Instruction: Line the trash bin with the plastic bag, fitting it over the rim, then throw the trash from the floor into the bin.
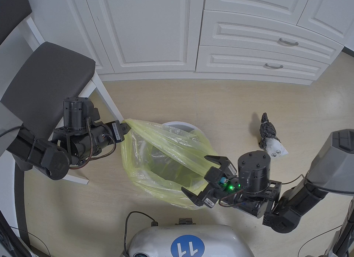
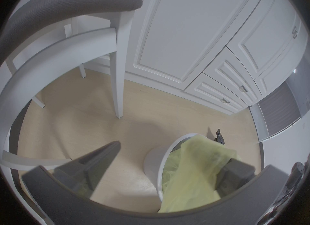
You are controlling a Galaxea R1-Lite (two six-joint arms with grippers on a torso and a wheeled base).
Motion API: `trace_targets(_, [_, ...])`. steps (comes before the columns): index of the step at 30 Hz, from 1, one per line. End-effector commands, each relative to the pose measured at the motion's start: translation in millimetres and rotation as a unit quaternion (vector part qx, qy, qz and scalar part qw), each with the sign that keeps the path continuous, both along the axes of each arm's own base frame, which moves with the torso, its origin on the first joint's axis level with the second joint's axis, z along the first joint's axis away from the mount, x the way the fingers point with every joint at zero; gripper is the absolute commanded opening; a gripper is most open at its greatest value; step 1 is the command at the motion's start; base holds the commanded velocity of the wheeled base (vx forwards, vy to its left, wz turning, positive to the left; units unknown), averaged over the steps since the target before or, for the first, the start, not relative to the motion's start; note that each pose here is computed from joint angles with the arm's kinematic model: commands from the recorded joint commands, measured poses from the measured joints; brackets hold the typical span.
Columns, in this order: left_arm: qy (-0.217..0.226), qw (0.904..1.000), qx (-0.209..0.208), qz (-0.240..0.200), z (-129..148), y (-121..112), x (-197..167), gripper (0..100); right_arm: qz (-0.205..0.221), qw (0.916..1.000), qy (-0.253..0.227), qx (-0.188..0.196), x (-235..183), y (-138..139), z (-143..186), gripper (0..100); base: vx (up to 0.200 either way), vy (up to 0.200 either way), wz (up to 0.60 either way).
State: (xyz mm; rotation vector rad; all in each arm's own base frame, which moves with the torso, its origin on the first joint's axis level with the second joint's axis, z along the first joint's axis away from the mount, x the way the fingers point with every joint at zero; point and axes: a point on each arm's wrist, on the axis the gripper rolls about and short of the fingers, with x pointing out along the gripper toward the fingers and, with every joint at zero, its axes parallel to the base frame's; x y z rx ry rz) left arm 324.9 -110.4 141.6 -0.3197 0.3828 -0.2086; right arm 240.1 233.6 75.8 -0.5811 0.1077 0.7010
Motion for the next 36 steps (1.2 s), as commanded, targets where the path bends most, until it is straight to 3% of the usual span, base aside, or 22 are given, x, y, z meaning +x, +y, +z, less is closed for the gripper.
trace_targets(1, [-0.011, 0.9999, -0.003, 0.007, -3.2, 5.5, -11.1, 100, 0.005, 0.9993, -0.022, -0.030, 20.1, 16.8, -16.3, 100, 0.000, 0.000, 0.00])
trace_targets(3, [-0.033, 0.9994, -0.011, 0.003, 3.5, 7.2, -23.8, 100, 0.004, 0.9984, -0.038, -0.042, 30.6, 15.6, -15.5, 100, 0.000, 0.000, 0.00])
trace_targets(4, [-0.033, 0.9994, -0.011, 0.003, 2.7, 7.5, -26.1, 100, 0.003, 0.9982, -0.041, -0.043, 32.0, 15.4, -15.2, 0, 0.000, 0.000, 0.00])
trace_targets(9, [-0.073, 0.9972, -0.018, -0.004, 4.3, 14.4, -59.7, 100, -0.019, 0.9957, -0.074, -0.054, 63.4, 14.9, -7.1, 0, 0.000, 0.000, 0.00])
trace_targets(13, [-0.095, 0.9951, 0.002, 0.025, 3.4, 26.2, -73.2, 100, -0.031, 0.9953, -0.073, -0.056, 83.8, 18.0, -2.2, 0, 0.000, 0.000, 0.00])
trace_targets(16, [-0.106, 0.9934, 0.009, 0.042, 0.8, 31.0, -82.4, 100, -0.044, 0.9945, -0.082, -0.049, 97.7, 15.9, 1.6, 0, 0.000, 0.000, 0.00])
trace_targets(19, [-0.133, 0.9899, 0.000, 0.050, -0.1, 34.0, -90.3, 100, -0.055, 0.9912, -0.119, -0.015, 115.2, 20.7, 32.3, 0, 0.000, 0.000, 0.00])
trace_targets(22, [-0.145, 0.9882, -0.004, 0.051, -2.8, 32.9, -88.1, 100, -0.054, 0.9903, -0.128, -0.005, 115.6, 25.1, 48.0, 0, 0.000, 0.000, 0.00])
trace_targets(29, [-0.129, 0.9896, 0.019, 0.060, -14.0, 31.3, -84.9, 100, -0.059, 0.9922, -0.110, 0.006, 132.0, 28.8, 25.2, 0, 0.000, 0.000, 0.00])
trace_targets(30, [-0.120, 0.9903, 0.032, 0.062, -20.0, 29.0, -84.0, 100, -0.064, 0.9916, -0.104, 0.042, 142.6, 34.8, 25.1, 0, 0.000, 0.000, 0.00])
trace_targets(32, [-0.117, 0.9901, 0.039, 0.067, -22.3, 28.2, -82.2, 100, -0.068, 0.9899, -0.097, 0.077, 150.0, 40.1, 25.9, 0, 0.000, 0.000, 0.00])
trace_targets(36, [-0.128, 0.9881, 0.038, 0.076, -21.1, 27.9, -80.3, 100, -0.088, 0.9846, -0.102, 0.111, 171.9, 36.2, 25.8, 0, 0.000, 0.000, 0.00])
